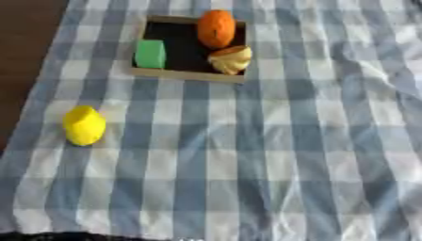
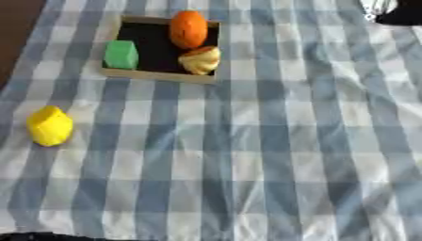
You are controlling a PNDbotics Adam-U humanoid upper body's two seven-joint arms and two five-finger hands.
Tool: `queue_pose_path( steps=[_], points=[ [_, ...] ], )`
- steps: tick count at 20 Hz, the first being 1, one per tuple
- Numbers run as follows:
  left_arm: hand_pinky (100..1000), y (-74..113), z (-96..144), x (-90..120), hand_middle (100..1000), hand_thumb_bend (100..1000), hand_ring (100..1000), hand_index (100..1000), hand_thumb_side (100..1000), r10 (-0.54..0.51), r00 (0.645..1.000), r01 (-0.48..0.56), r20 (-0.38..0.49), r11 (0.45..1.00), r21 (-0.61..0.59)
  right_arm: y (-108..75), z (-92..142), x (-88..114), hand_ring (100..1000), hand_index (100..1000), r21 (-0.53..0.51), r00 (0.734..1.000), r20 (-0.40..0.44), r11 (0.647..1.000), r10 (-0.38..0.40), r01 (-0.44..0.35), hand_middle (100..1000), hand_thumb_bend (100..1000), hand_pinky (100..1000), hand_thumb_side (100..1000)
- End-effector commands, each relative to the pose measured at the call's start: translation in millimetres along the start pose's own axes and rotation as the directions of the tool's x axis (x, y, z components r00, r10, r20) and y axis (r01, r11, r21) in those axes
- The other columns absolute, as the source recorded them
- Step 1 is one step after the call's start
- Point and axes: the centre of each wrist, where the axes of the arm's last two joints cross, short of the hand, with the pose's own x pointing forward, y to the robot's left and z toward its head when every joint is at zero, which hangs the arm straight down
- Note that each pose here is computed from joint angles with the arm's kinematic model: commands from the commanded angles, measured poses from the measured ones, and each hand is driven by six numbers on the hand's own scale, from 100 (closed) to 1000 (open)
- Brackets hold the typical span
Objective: Pick up objects on the table and place them in the box.
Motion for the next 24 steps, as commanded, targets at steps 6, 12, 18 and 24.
queue_pose_path(
  steps=[6,12,18,24],
  points=[
    [899,22.2,1,-10,798,293,951,915,362,-0.246,0.963,0.187,-0.111,0.905,-0.382,6.0,23,3,1000,924,-0.118,0.996,-0.021,0.99,-0.086,0.083,509,100,992,470],
    [885,24.4,-6,-11,786,284,941,904,358,-0.345,0.932,0.24,-0.111,0.817,-0.525,17.7,24,3,1000,922,-0.136,0.991,-0.044,0.984,-0.124,0.117,505,100,1000,470],
    [887,10.3,-11,-21,786,295,944,895,321,-0.38,0.92,0.24,-0.098,0.742,-0.626,19.0,23,3,1000,921,-0.139,0.989,-0.043,0.981,-0.142,0.135,503,100,1000,470],
    [901,7.8,-7,-17,783,379,946,906,613,-0.446,0.895,0.301,-0.012,0.624,-0.722,22.9,24,3,1000,918,-0.125,0.985,-0.061,0.981,-0.159,0.151,498,100,1000,470]
  ],
)
